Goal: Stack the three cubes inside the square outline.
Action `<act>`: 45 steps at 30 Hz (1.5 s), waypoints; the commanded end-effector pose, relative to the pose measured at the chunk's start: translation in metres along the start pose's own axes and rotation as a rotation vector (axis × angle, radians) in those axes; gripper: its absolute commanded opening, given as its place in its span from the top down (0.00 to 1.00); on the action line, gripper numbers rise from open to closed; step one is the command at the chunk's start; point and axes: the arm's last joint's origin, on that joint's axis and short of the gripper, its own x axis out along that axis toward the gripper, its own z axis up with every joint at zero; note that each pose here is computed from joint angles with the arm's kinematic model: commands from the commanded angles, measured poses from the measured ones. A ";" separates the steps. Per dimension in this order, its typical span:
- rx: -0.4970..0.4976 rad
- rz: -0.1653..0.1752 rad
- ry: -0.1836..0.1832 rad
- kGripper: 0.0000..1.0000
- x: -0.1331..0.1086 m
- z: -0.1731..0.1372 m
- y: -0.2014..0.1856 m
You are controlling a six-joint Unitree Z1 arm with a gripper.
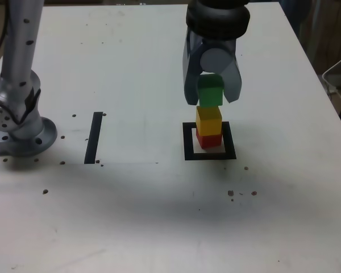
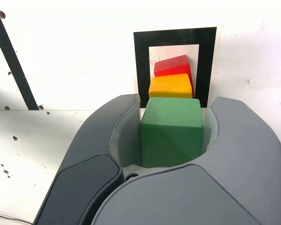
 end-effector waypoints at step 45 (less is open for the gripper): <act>-0.005 -0.015 0.024 0.00 0.011 0.001 0.001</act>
